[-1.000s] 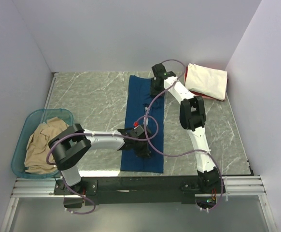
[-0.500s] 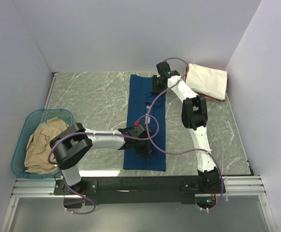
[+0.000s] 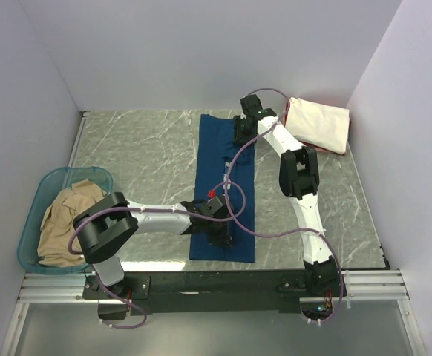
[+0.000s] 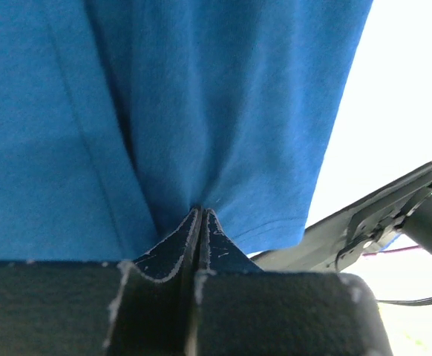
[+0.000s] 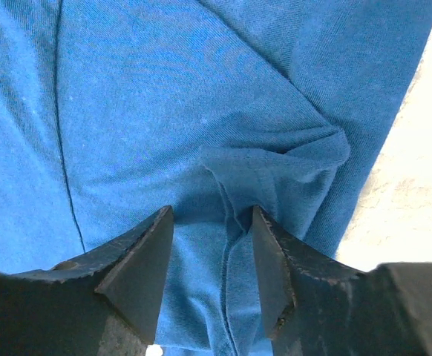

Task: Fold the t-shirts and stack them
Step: Rotate the tshirt 90 degrees, then grab the bottom of the folded rectangular tshirt with both arms

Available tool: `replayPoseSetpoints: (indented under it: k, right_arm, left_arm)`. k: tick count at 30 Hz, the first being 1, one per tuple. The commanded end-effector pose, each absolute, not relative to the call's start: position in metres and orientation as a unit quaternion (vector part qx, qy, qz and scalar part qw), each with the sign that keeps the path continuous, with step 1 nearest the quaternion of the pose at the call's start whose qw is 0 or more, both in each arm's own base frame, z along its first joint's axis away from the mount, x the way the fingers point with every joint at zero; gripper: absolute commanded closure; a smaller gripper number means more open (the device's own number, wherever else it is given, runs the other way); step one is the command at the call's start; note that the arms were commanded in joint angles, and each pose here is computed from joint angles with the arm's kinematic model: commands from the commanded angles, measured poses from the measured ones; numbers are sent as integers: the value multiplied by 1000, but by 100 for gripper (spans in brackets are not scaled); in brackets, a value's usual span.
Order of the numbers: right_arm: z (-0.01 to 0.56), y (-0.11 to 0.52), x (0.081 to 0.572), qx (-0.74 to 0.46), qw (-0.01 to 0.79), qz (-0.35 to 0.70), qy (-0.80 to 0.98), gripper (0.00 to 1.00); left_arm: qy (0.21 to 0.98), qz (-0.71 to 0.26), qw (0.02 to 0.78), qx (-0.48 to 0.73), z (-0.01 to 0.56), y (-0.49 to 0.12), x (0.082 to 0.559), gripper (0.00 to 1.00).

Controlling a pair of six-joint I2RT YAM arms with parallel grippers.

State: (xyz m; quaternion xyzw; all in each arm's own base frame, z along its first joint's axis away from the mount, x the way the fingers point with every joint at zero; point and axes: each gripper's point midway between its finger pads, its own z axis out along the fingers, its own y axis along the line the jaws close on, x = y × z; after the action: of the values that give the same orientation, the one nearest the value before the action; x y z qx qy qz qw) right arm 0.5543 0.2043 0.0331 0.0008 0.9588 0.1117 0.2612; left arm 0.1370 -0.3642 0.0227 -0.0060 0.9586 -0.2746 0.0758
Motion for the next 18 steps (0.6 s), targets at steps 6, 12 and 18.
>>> replayPoseSetpoints:
  k: [6,12,18]
  right_arm:
    - [125,193,566,6,337,130,933,32]
    - [209,177,531,48,376,171,909,26]
    - [207,188,416,77,359,251,896,26]
  left_arm:
    - [940,-310,140,36,87,-367,149,90]
    - [936,-306,170,22,107,-335,150,82]
    - [934,-304,188,-12,105,-291,148,67]
